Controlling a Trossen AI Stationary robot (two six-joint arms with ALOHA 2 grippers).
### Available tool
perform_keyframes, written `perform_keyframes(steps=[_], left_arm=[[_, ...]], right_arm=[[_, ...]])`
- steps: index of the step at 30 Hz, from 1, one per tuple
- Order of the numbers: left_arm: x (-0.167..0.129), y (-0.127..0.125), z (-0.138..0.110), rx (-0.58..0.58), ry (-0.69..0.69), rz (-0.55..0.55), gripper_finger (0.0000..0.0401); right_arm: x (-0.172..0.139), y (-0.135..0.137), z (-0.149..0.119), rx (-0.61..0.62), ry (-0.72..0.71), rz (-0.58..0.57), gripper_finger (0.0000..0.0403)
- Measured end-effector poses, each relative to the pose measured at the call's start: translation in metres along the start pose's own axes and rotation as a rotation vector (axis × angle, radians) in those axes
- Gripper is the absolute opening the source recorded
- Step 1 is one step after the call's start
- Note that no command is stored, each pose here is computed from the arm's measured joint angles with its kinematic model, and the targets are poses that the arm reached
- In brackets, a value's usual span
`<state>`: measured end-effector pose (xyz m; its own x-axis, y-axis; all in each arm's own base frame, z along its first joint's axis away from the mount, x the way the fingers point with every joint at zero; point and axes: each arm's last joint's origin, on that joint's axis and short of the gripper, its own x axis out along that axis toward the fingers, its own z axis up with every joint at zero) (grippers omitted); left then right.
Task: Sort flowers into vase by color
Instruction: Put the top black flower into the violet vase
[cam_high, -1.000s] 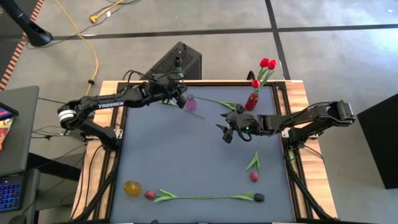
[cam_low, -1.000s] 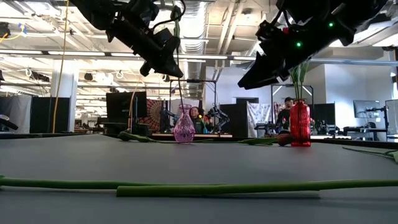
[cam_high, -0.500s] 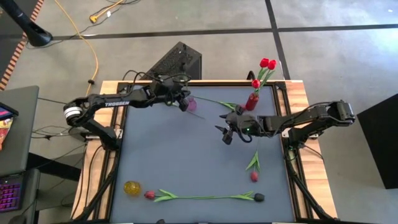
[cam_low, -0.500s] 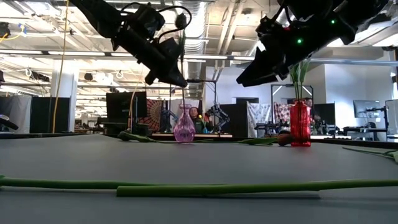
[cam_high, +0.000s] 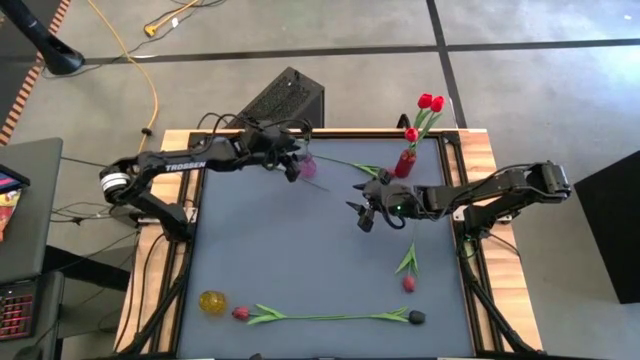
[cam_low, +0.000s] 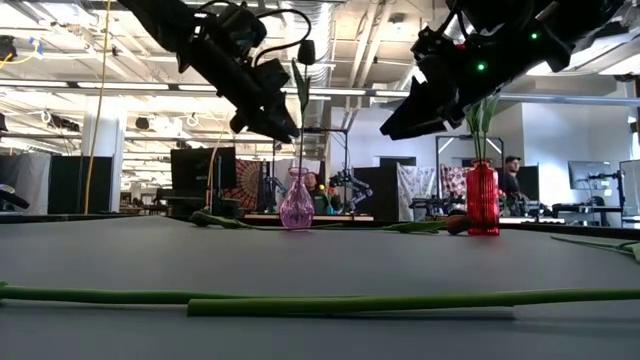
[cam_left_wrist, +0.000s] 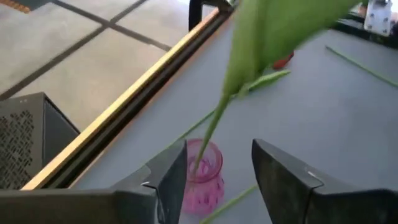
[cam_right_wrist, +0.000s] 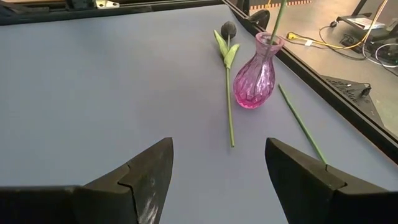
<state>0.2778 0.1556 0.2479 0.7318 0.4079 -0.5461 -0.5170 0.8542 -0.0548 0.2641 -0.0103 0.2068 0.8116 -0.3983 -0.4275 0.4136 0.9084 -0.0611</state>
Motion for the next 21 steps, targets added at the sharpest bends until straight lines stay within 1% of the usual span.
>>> perform_keyframes(steps=[2, 6, 9, 18, 21], left_arm=[[-0.003, 0.000, 0.002, 0.001, 0.052, 0.001, 0.0176], [-0.008, -0.001, 0.008, 0.034, 0.115, 0.001, 0.0178], [-0.013, -0.002, 0.013, 0.058, 0.170, -0.020, 0.0179], [-0.024, -0.003, 0.019, 0.142, 0.284, -0.059, 0.0179], [-0.027, -0.003, 0.018, 0.147, 0.319, -0.060, 0.0179]], right_arm=[[0.000, 0.000, 0.000, 0.000, 0.000, -0.001, 0.0281], [0.000, 0.000, 0.000, -0.001, 0.000, -0.001, 0.0281], [0.000, 0.000, 0.000, -0.002, 0.000, 0.000, 0.0281], [0.000, 0.000, 0.000, -0.003, 0.001, 0.000, 0.0282], [0.000, 0.000, 0.000, -0.003, 0.001, 0.000, 0.0281]])
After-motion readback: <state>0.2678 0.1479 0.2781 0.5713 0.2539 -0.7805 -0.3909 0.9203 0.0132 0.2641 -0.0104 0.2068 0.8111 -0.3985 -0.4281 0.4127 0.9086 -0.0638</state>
